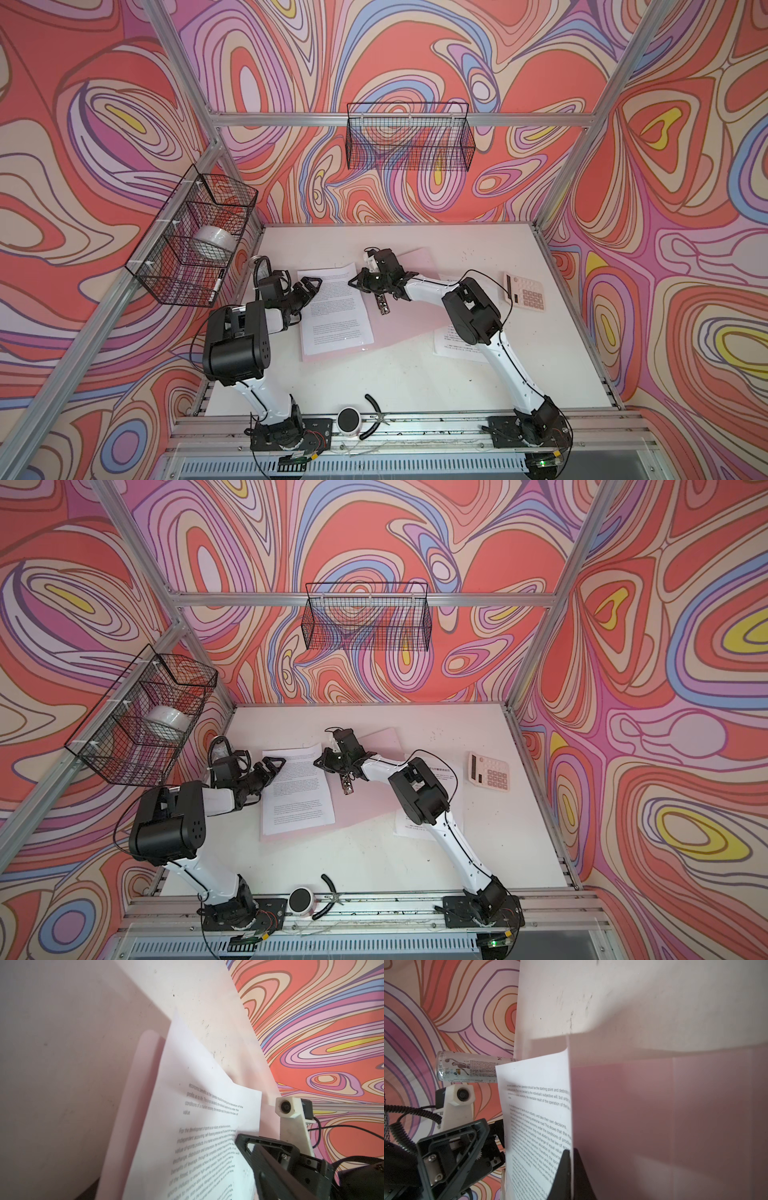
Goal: Put the files into the folder
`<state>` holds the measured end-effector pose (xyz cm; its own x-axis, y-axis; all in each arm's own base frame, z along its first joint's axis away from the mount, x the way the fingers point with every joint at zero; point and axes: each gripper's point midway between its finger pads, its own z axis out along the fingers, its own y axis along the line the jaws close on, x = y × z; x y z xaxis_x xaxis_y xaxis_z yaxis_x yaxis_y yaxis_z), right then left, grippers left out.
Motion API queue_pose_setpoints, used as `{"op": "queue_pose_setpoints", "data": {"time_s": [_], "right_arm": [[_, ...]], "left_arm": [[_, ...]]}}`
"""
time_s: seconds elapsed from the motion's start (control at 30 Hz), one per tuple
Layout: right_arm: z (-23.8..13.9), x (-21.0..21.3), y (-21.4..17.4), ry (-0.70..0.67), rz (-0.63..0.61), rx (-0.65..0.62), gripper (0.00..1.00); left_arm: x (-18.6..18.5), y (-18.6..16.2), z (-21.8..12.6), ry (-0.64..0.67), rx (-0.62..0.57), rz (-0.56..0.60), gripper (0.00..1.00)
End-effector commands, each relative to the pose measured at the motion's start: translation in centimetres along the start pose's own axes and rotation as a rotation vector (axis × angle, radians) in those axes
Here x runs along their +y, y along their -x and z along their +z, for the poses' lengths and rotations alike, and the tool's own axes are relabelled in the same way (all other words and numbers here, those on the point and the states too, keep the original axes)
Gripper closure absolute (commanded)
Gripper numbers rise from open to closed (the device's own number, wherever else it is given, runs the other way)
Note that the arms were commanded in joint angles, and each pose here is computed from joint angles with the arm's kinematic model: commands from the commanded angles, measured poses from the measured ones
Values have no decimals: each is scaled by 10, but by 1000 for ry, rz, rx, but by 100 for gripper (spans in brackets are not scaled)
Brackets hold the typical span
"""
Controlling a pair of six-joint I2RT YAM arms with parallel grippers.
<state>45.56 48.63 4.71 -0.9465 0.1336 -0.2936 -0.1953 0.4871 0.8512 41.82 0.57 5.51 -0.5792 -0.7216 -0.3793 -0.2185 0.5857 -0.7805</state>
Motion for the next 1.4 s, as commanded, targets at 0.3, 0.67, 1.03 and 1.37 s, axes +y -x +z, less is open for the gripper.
{"op": "queue_pose_setpoints", "data": {"time_s": [0.3, 0.67, 1.03, 1.37], "right_arm": [[-2, 22, -4, 14, -56, 33, 100], [-19, 24, 0, -13, -82, 55, 60], [-62, 5, -27, -71, -58, 82, 54], [-61, -3, -40, -24, 7, 111, 56]], "left_arm": [[-1, 9, 2, -1, -15, 3, 15], [-4, 12, 3, -9, -21, 3, 15], [-15, 49, 32, -79, -70, -50, 16], [-27, 40, 15, -86, -37, -19, 16]]}}
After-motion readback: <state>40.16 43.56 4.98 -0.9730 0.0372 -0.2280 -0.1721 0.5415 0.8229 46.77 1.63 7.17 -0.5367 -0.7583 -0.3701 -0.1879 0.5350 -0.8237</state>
